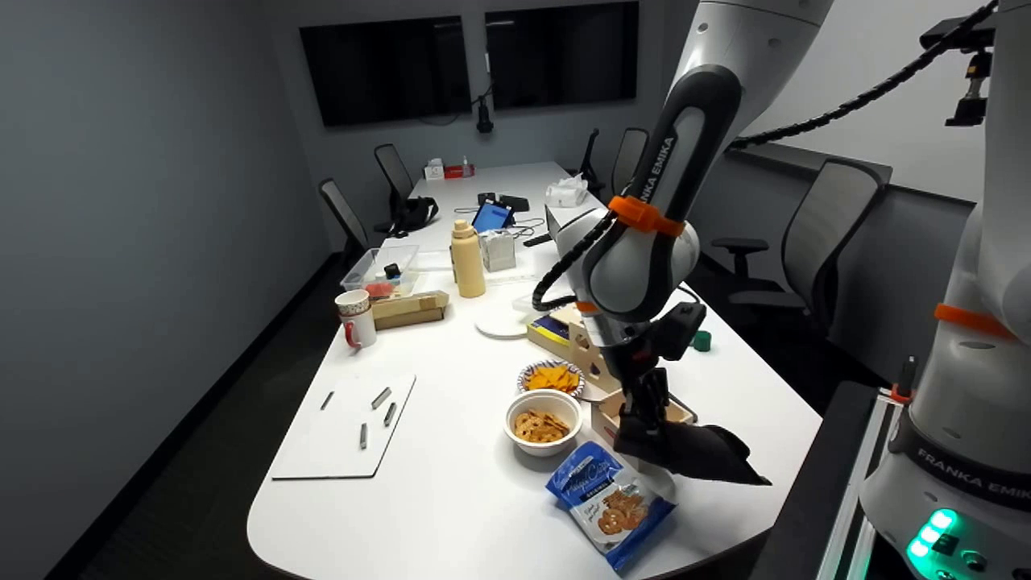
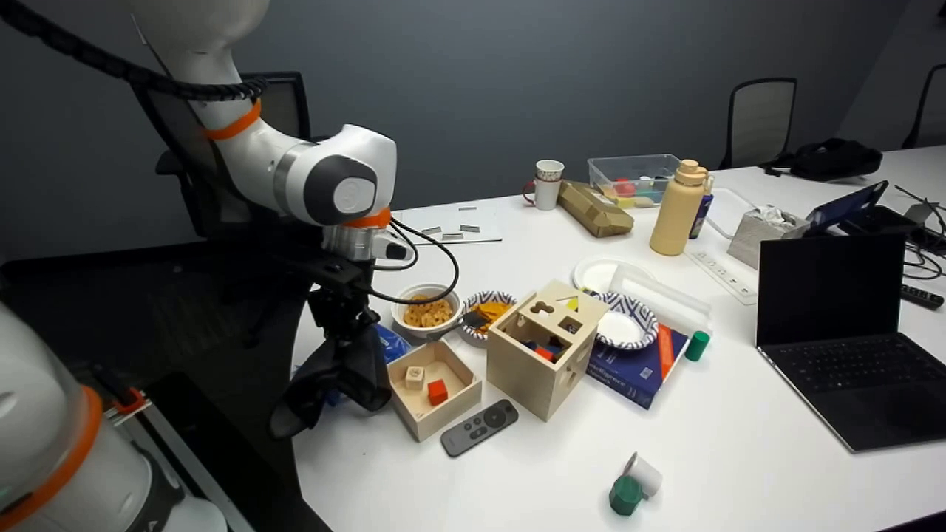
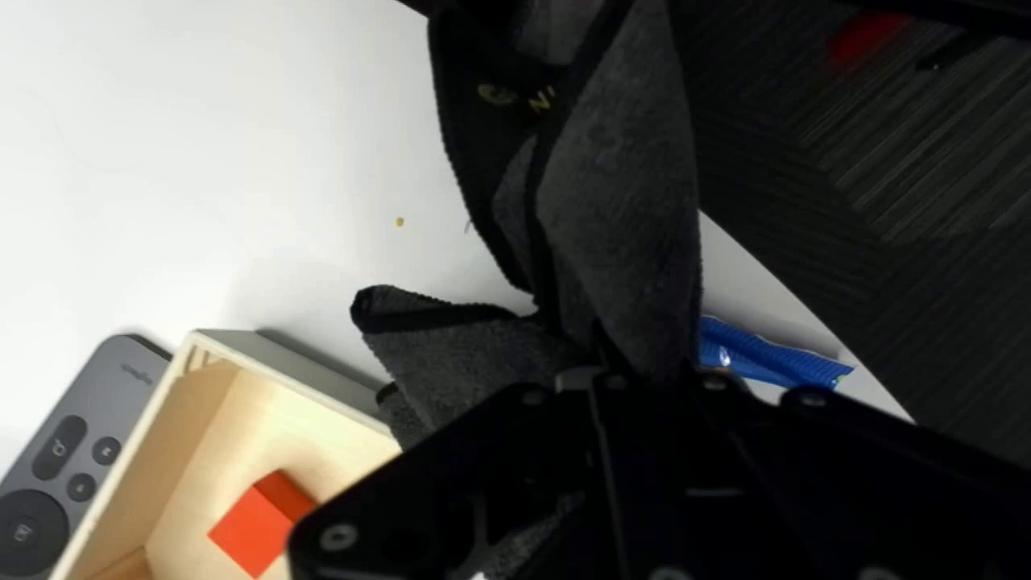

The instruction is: Use the black towel to clean the table

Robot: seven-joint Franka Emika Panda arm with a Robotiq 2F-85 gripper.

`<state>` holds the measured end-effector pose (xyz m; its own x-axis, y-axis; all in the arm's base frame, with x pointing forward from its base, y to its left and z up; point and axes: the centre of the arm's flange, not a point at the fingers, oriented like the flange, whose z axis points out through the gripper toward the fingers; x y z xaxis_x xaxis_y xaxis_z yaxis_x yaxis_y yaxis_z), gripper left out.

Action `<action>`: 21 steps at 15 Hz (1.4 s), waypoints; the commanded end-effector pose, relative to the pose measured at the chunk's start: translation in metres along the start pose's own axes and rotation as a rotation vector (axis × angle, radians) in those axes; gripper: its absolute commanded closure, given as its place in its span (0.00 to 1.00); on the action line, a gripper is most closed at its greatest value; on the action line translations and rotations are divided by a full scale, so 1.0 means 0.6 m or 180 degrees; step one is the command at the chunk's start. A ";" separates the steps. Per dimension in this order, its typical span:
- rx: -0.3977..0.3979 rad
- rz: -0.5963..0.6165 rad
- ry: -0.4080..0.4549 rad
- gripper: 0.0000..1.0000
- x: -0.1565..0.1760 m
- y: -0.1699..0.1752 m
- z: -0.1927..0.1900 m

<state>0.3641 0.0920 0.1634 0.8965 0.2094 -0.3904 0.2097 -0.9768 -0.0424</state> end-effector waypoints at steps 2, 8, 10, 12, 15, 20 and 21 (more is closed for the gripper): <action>-0.0130 -0.0486 0.0020 0.98 0.043 -0.042 0.005; -0.0259 -0.0705 0.0139 0.98 0.094 -0.072 0.013; -0.0261 -0.0752 0.0160 0.98 0.106 -0.081 0.014; -0.0262 -0.0744 0.0199 0.98 0.118 -0.084 0.018; -0.0222 -0.0757 0.0193 0.59 0.127 -0.085 0.018; -0.0218 -0.0759 0.0210 0.21 0.123 -0.085 0.007; -0.0225 -0.0747 0.0210 0.12 0.123 -0.083 0.007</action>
<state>0.4159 0.1547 0.1286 0.8462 0.4233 -0.3236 0.4271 -0.9020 -0.0630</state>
